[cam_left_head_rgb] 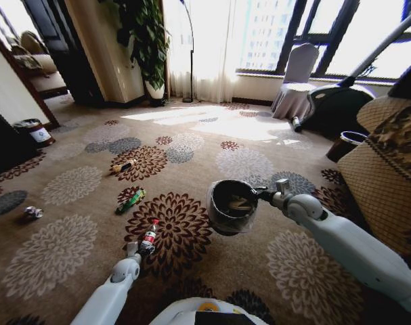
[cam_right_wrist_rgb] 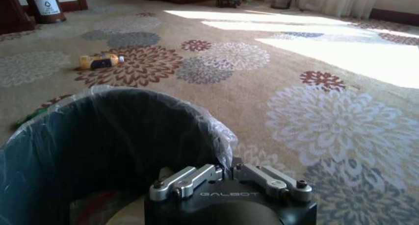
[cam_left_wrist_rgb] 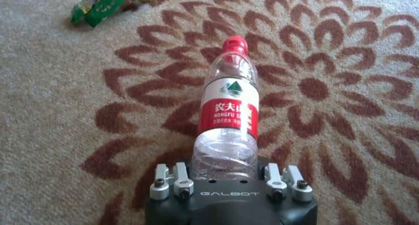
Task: Pick up the trash from the ground and place it into the trash bin.
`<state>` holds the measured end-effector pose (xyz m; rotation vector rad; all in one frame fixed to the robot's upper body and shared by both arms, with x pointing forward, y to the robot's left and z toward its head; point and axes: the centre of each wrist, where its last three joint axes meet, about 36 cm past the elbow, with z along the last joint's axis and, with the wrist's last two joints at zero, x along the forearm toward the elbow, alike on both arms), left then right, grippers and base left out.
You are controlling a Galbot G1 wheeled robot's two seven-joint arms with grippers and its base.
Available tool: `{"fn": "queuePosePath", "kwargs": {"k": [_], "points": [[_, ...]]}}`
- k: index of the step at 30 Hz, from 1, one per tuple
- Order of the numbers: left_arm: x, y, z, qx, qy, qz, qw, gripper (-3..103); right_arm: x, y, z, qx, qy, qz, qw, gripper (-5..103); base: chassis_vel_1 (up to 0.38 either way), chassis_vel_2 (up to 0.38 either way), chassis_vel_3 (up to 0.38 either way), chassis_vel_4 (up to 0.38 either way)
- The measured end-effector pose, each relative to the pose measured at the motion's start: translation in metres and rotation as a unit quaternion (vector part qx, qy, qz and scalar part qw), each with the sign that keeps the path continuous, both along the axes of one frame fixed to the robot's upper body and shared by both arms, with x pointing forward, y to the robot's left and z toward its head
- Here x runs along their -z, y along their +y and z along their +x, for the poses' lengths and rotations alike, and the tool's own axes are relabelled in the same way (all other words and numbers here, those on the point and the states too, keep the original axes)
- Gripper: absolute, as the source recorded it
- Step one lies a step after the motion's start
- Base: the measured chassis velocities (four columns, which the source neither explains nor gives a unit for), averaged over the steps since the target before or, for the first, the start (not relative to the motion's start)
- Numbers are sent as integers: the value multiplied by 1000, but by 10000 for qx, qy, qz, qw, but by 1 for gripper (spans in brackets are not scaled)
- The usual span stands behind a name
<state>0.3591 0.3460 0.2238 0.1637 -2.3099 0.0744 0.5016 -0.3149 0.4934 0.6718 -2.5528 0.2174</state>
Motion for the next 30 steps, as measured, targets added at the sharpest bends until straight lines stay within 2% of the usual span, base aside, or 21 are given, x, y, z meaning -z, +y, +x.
{"fn": "queuePosePath", "kwargs": {"k": [2, 6, 7, 8, 9, 10, 11, 12, 13, 15, 16, 17, 19, 20, 21, 23, 24, 25, 27, 28, 30], "points": [[0, 0, 0, 1, -7, -1, 10000, 56, 0, 1, 0, -13, 2, 2, 10000, 2, 0, 0, 0, 0], [-3, -2, 0, 33, -87, -7, 10000, 43, 0, 5, 1, -64, -8, 10, 10000, 2, 0, 0, 0, 0], [-9, -4, 2, 87, -223, 34, 9997, 43, -1, 6, 1, -78, -15, 13, 10000, 2, 0, 0, 0, 0], [-9, -4, 2, 87, -223, 34, 9997, 43, -1, 6, 1, -78, -15, 13, 10000, 2, 0, 0, 0, 0], [-18, -6, 4, 157, -456, 105, 9988, 40, -1, 7, 1, -88, -18, 12, 10000, 2, 0, 0, 0, 0], [-38, -8, 10, 325, -920, 237, 9949, 38, -1, 8, 1, -104, -17, 5, 9999, 2, 0, 0, 0, 0], [-38, -8, 10, 325, -920, 237, 9949, 38, -1, 8, 1, -104, -17, 5, 9999, 2, 0, 0, 0, 0], [-59, -12, 17, 496, -1336, 348, 9892, 36, -1, 9, 1, -125, -8, -3, 9999, 2, 0, 0, 0, 0], [-74, -15, 21, 598, -1573, 394, 9850, 36, 0, 11, 2, -141, 1, -4, 9999, 2, 0, 0, 0, 0], [-135, -29, 38, 935, -2357, 459, 9662, 36, 2, 17, 5, -197, 26, 8, 9998, 2, 0, 0, 0, 0], [-135, -29, 38, 935, -2357, 459, 9662, 36, 2, 17, 5, -197, 26, 8, 9998, 2, 0, 0, 0, 0], [-156, -34, 42, 1032, -2586, 477, 9593, 36, 3, 20, 7, -226, 41, 17, 9997, 2, 0, 0, 0, 0], [-198, -47, 48, 1272, -3009, 483, 9439, 36, 6, 29, 11, -316, 126, 84, 9994, 2, 0, 0, 0, 0], [-233, -58, 52, 1497, -3331, 452, 9298, 36, 7, 38, 18, -398, 218, 146, 9989, 2, 0, 0, 0, 0], [-233, -58, 52, 1497, -3331, 452, 9298, 36, 7, 38, 18, -398, 218, 146, 9989, 2, 0, 0, 0, 0], [-272, -73, 54, 1791, -3702, 329, 9109, 36, 7, 51, 29, -497, 306, 219, 9981, 2, 0, 0, 0, 0], [-272, -73, 54, 1791, -3702, 329, 9109, 36, 7, 51, 29, -497, 306, 219, 9981, 2, 0, 0, 0, 0], [-289, -80, 52, 1971, -3811, 250, 9029, 36, 5, 59, 34, -565, 349, 256, 9975, 2, 0, 0, 0, 0], [-320, -98, 48, 2382, -4073, 71, 8817, 36, 5, 78, 40, -792, 438, 273, 9955, 2, 0, 0, 0, 0], [-320, -98, 48, 2382, -4073, 71, 8817, 36, 5, 78, 40, -792, 438, 273, 9955, 2, 0, 0, 0, 0], [-331, -111, 45, 2689, -4150, -108, 8691, 36, 4, 97, 43, -1009, 489, 238, 9934, 2, 0, 0, 0, 0]]}}
